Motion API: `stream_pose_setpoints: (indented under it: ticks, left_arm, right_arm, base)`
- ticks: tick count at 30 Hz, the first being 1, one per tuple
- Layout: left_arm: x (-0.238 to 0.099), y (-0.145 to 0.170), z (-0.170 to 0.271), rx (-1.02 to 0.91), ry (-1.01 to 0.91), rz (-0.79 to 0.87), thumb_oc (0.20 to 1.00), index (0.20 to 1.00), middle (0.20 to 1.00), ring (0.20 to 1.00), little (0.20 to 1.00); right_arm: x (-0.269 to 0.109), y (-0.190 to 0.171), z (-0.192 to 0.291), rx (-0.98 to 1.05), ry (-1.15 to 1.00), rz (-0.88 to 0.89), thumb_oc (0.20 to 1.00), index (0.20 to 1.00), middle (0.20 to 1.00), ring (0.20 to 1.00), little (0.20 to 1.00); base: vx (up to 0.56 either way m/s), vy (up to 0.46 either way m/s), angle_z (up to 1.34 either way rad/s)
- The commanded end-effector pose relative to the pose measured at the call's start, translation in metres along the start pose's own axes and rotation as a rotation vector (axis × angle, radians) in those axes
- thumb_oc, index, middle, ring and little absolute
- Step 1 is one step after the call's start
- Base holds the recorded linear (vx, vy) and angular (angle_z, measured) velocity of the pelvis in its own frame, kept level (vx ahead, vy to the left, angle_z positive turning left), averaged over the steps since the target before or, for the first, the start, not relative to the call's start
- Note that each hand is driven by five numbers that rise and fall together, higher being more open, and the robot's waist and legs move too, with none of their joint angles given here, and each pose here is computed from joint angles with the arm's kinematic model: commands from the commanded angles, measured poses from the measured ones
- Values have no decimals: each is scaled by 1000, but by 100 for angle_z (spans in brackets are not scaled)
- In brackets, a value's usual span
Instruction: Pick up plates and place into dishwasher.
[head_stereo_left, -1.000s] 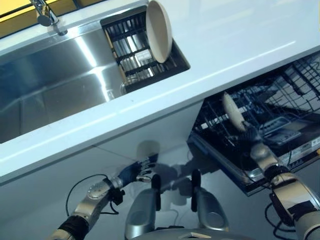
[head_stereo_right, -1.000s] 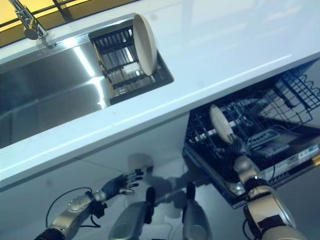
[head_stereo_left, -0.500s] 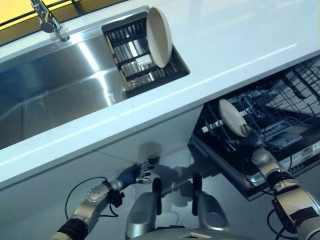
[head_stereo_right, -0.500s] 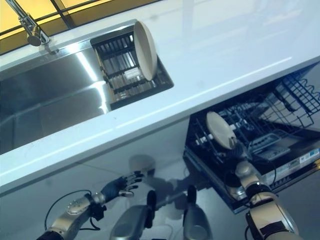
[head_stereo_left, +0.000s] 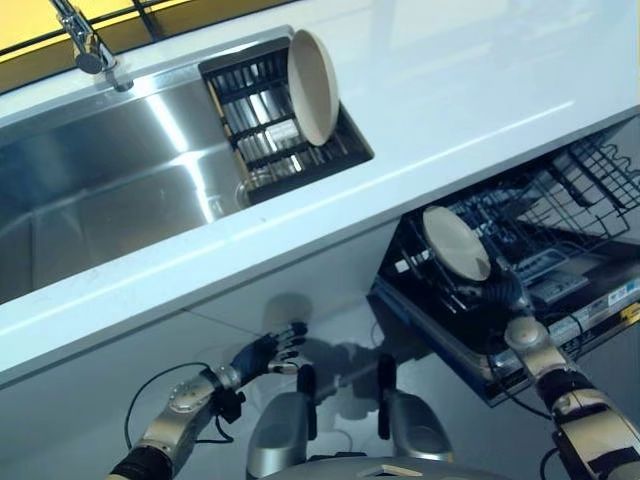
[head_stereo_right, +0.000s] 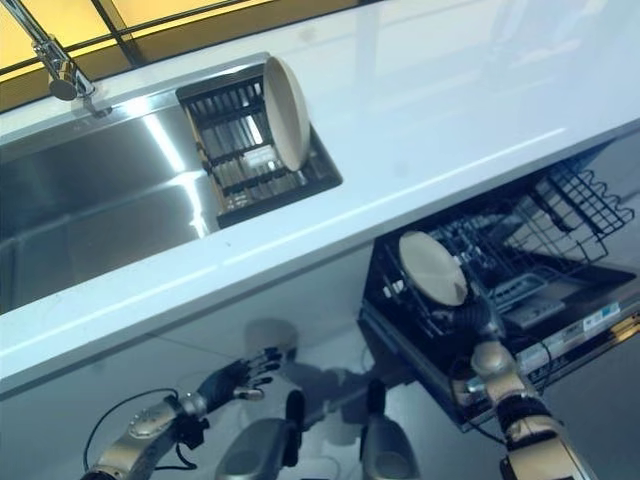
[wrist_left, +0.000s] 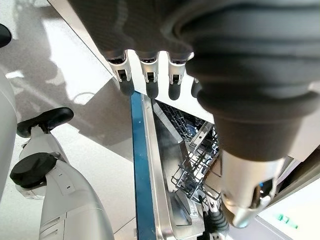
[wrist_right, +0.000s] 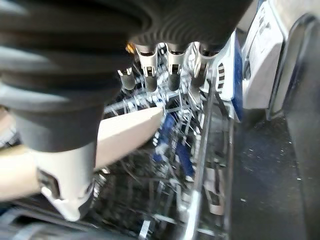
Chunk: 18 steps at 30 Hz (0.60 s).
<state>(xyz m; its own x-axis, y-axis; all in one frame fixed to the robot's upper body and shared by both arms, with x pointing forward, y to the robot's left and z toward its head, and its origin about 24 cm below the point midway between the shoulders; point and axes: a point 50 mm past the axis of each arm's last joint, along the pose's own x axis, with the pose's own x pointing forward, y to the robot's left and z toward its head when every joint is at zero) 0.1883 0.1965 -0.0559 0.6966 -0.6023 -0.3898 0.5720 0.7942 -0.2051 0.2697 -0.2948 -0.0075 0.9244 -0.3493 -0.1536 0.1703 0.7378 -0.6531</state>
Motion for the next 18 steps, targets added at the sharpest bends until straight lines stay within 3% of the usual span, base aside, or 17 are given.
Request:
stream_pose_setpoints:
  ticks: [1, 9, 18]
  left_arm:
    - [-8, -12, 0, -29, -70, 3, 1000, 1000, 1000, 1000, 1000]
    - [-13, -10, -4, -31, -66, 26, 1000, 1000, 1000, 1000, 1000]
    - [-23, -7, -9, -55, -73, 78, 1000, 1000, 1000, 1000, 1000]
  right_arm:
    - [0, -19, 15, 39, -116, -85, 1000, 1000, 1000, 1000, 1000]
    - [-10, -23, 20, 98, -180, -75, 1000, 1000, 1000, 1000, 1000]
    - [-33, -13, 10, 204, -189, 66, 1000, 1000, 1000, 1000, 1000]
  base:
    - [-18, 4, -6]
    - [-19, -8, -10]
    - [-1, 1, 0]
